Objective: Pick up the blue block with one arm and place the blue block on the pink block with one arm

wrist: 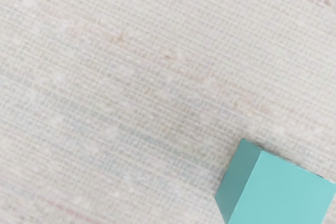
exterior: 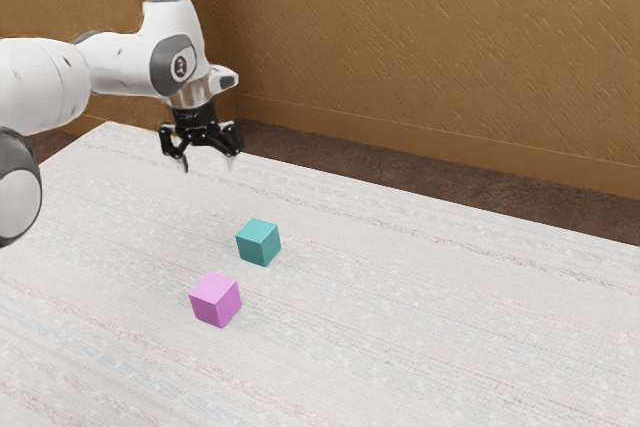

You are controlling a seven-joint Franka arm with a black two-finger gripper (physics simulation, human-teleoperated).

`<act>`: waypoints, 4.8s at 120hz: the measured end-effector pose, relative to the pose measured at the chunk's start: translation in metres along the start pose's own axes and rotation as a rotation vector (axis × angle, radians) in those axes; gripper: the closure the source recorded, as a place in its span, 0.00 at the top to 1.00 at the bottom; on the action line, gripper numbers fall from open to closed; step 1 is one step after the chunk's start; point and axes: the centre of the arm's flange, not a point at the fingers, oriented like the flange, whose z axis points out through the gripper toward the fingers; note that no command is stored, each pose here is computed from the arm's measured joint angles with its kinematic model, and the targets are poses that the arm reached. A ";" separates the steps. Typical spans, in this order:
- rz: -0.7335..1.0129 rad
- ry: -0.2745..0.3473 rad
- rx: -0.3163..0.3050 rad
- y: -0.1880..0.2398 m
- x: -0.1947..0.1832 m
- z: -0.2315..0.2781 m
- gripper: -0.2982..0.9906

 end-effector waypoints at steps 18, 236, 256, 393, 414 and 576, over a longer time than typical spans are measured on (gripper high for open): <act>0.087 0.036 -0.022 0.035 0.007 0.036 0.75; 0.597 -0.007 -0.075 0.059 -0.019 0.119 0.75; 0.589 -0.011 -0.081 0.063 -0.022 0.120 0.75; 0.492 -0.030 -0.078 0.061 -0.025 0.156 0.75; 0.489 -0.023 -0.077 0.061 -0.024 0.155 0.75; 0.481 0.009 -0.073 0.063 -0.031 0.128 0.52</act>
